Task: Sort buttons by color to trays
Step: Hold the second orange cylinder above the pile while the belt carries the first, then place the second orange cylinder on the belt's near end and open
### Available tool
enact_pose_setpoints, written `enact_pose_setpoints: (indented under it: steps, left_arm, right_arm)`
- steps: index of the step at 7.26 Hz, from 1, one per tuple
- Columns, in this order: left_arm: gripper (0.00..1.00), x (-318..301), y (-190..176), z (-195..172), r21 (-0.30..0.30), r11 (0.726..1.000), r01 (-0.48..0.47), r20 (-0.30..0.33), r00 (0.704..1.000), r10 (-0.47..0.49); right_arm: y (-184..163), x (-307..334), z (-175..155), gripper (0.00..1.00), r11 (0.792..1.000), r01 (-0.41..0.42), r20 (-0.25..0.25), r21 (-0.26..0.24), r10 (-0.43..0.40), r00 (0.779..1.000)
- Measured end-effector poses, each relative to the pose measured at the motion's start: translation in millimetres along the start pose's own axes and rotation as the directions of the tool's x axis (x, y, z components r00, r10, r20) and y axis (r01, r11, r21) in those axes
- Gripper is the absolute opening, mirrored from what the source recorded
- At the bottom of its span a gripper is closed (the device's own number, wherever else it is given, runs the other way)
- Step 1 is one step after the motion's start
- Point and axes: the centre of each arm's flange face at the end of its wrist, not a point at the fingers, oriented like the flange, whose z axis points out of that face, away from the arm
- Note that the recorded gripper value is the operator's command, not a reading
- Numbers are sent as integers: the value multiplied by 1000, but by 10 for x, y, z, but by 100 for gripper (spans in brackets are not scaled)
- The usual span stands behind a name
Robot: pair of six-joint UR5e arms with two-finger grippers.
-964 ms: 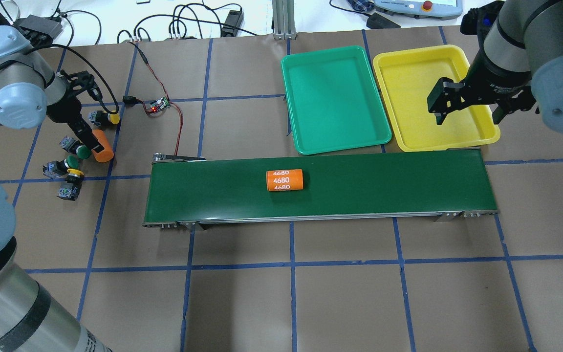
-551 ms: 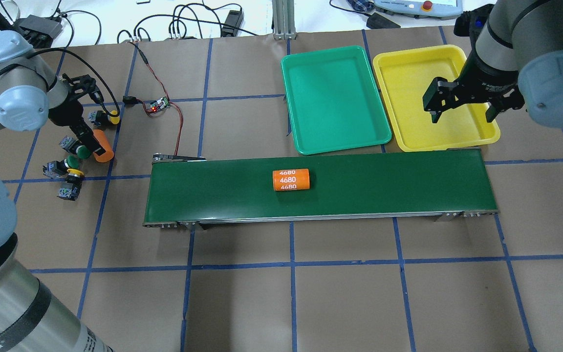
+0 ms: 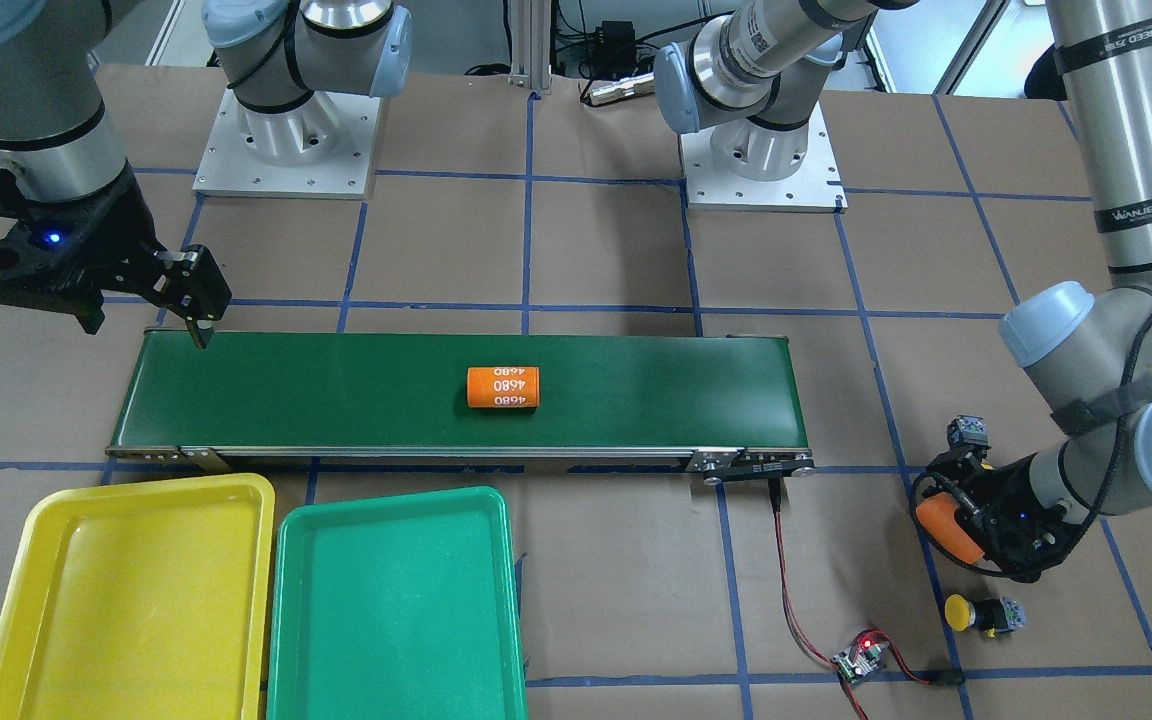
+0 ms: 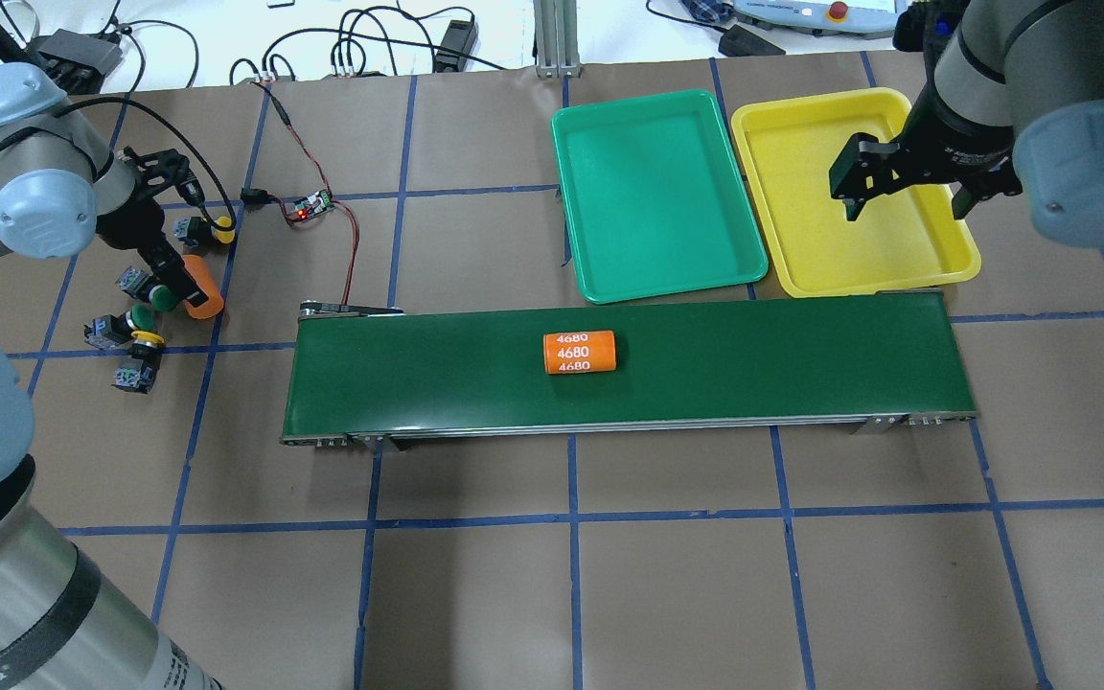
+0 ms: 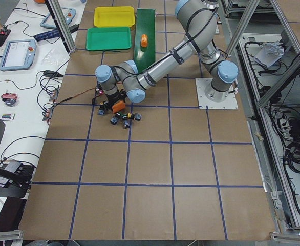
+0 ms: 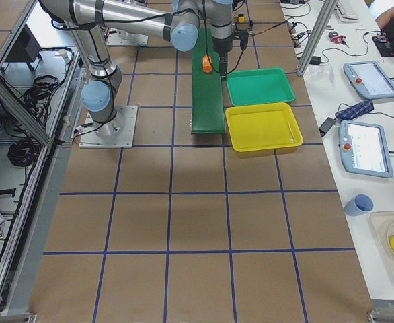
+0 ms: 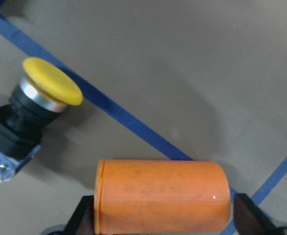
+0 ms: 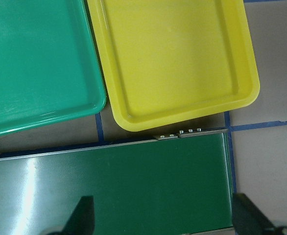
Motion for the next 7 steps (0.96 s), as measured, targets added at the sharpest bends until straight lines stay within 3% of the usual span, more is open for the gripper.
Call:
enact_pose_setpoints:
  steps: [1,2,3,4,5,6,7]
  left_arm:
    - [8,29,9,54,2,1000,6,3,1000,-6]
    - [0,52,4,57,6,1000,19,15,1000,-19]
    - [0,87,-10,-22,12,999,45,29,999,-45]
    - [0,177,-33,-204,29,992,125,23,992,-126]
    - [0,361,-73,-470,42,958,283,-16,959,-283]
    - [0,617,-151,-752,31,890,455,-58,890,-453]
    - [0,953,-307,-998,-1,778,629,-84,775,-627]
  right_arm:
    - [-10,7,-8,100,1000,-1,0,7,1,1000]
    - [-32,26,-29,100,1000,-4,-4,27,4,1000]
    - [-57,50,-51,100,999,-5,-11,50,6,1000]
    - [-64,55,-31,100,999,-7,-12,54,8,1000]
    - [-79,45,68,100,999,-9,-9,37,9,1000]
    - [-101,25,210,100,1000,-6,-6,5,6,1000]
    - [-86,2,329,100,999,-1,-4,-38,1,1000]
